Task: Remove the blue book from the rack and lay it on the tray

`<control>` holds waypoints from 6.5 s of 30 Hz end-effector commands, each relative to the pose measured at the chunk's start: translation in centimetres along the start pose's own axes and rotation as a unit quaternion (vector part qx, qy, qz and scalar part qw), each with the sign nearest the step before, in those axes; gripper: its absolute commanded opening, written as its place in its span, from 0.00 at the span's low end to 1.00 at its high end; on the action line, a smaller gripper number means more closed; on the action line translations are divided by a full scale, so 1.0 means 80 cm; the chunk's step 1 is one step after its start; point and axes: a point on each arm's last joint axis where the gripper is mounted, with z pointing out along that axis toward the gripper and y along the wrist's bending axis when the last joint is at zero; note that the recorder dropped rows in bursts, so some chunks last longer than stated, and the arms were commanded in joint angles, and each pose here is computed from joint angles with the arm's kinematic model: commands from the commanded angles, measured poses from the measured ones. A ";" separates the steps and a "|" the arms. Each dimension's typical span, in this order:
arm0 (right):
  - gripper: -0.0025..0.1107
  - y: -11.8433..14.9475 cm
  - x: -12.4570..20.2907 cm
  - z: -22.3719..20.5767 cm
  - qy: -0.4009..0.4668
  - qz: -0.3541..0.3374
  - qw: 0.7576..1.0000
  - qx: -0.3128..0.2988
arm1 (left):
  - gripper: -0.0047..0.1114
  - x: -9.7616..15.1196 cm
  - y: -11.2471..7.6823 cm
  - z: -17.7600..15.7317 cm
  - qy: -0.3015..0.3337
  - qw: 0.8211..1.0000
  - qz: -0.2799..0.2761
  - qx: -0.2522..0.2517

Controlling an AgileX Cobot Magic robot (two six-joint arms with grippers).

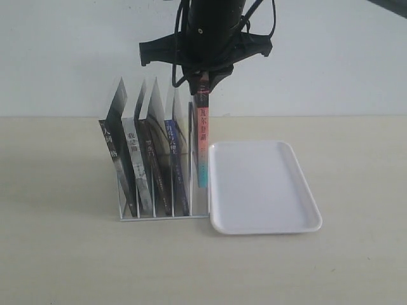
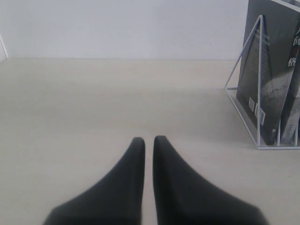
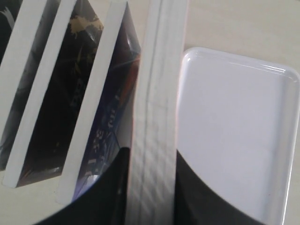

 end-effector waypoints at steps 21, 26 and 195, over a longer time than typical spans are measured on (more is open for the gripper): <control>0.39 0.008 -0.001 0.062 0.004 -0.036 0.999 0.016 | 0.09 0.001 0.000 0.000 -0.001 1.000 0.003 0.004; 0.43 0.006 0.000 0.056 0.011 -0.035 0.999 0.019 | 0.09 0.001 0.000 0.000 -0.001 1.000 0.003 0.004; 0.44 0.145 0.017 0.069 -0.123 -0.118 0.983 -0.069 | 0.09 0.001 0.000 0.000 0.000 1.000 0.003 0.004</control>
